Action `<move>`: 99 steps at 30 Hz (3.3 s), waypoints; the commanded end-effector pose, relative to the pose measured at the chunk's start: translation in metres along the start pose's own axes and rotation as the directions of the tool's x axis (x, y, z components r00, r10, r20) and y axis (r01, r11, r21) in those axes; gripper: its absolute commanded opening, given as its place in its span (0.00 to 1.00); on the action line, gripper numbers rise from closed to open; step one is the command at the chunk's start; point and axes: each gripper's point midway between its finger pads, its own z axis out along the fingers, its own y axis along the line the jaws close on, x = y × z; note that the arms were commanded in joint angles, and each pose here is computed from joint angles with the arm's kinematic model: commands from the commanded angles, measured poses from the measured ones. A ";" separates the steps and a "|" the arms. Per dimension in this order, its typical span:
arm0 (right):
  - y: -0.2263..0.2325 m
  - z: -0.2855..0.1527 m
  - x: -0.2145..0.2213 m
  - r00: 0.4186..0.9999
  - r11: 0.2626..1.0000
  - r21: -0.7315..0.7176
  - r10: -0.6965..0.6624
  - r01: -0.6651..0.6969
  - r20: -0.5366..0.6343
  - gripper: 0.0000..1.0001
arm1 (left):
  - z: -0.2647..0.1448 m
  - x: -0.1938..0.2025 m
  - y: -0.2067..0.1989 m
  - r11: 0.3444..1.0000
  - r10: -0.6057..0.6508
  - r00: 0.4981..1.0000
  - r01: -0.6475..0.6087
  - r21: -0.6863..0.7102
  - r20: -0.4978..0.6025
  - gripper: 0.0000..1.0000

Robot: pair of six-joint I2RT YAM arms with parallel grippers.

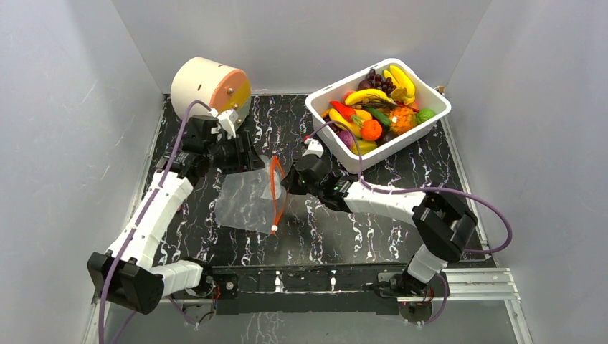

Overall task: Place the food in the zip-top bag and seal the zipper
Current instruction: Open the zipper of the food storage bag, then pick up the fake vegetable from the bin.

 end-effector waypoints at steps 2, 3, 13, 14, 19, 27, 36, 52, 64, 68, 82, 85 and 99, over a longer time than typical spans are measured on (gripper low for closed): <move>0.032 -0.016 -0.042 0.991 0.993 -0.093 0.076 -0.066 0.111 0.00 | 0.008 0.016 -0.008 1.000 -0.012 1.000 0.012 -0.015 -0.023 0.62; 0.033 -0.017 -0.043 0.990 0.993 -0.096 0.078 -0.067 0.116 0.00 | 0.011 0.019 -0.006 0.999 -0.015 0.999 0.014 -0.030 -0.029 0.62; 0.034 -0.016 -0.041 0.987 0.989 -0.102 0.114 -0.103 0.109 0.00 | 0.030 0.036 -0.007 0.996 0.039 0.996 -0.045 -0.083 -0.076 0.66; 0.035 -0.016 -0.042 0.987 0.989 -0.104 0.115 -0.103 0.110 0.00 | 0.033 0.039 -0.008 0.994 0.051 0.995 -0.059 -0.095 -0.086 0.66; 0.034 -0.016 -0.041 0.987 0.989 -0.103 0.118 -0.107 0.108 0.00 | 0.043 0.050 -0.005 0.971 0.120 0.984 -0.144 -0.191 -0.132 0.65; 0.027 -0.014 -0.038 0.987 0.991 -0.082 0.115 -0.106 0.109 0.00 | 0.034 0.042 0.007 0.928 0.172 0.978 -0.201 -0.314 -0.117 0.41; 0.002 -0.007 -0.029 0.991 0.997 0.017 0.072 -0.075 0.116 0.00 | 0.022 0.032 0.008 0.922 0.201 0.978 -0.207 -0.327 -0.052 0.02; 0.034 -0.035 -0.055 0.984 0.988 -0.099 -0.106 0.121 0.141 0.33 | 0.030 0.037 -0.011 0.953 0.285 0.954 -0.272 -0.131 0.089 0.00; 0.023 -0.067 -0.136 0.910 0.938 0.088 -0.345 0.334 0.229 0.67 | 0.042 0.061 -0.005 0.941 0.337 0.940 -0.333 -0.067 0.059 0.00; -0.012 -0.068 -0.169 0.890 0.908 0.224 -0.402 0.355 0.216 0.79 | 0.041 0.065 -0.002 0.936 0.349 0.936 -0.346 -0.070 0.042 0.00; -0.147 -0.074 -0.251 0.842 0.685 0.632 -0.531 0.362 0.093 0.58 | 0.032 0.069 0.004 0.929 0.364 0.930 -0.359 -0.086 0.056 0.00; -0.160 -0.069 -0.257 0.827 0.653 0.651 -0.558 0.386 0.069 0.57 | 0.034 0.070 0.004 0.929 0.365 0.930 -0.360 -0.079 0.052 0.00; -0.188 -0.020 -0.273 0.746 0.566 0.629 -0.665 0.534 -0.035 0.62 | 0.035 0.073 0.002 0.928 0.371 0.928 -0.368 -0.061 0.046 0.00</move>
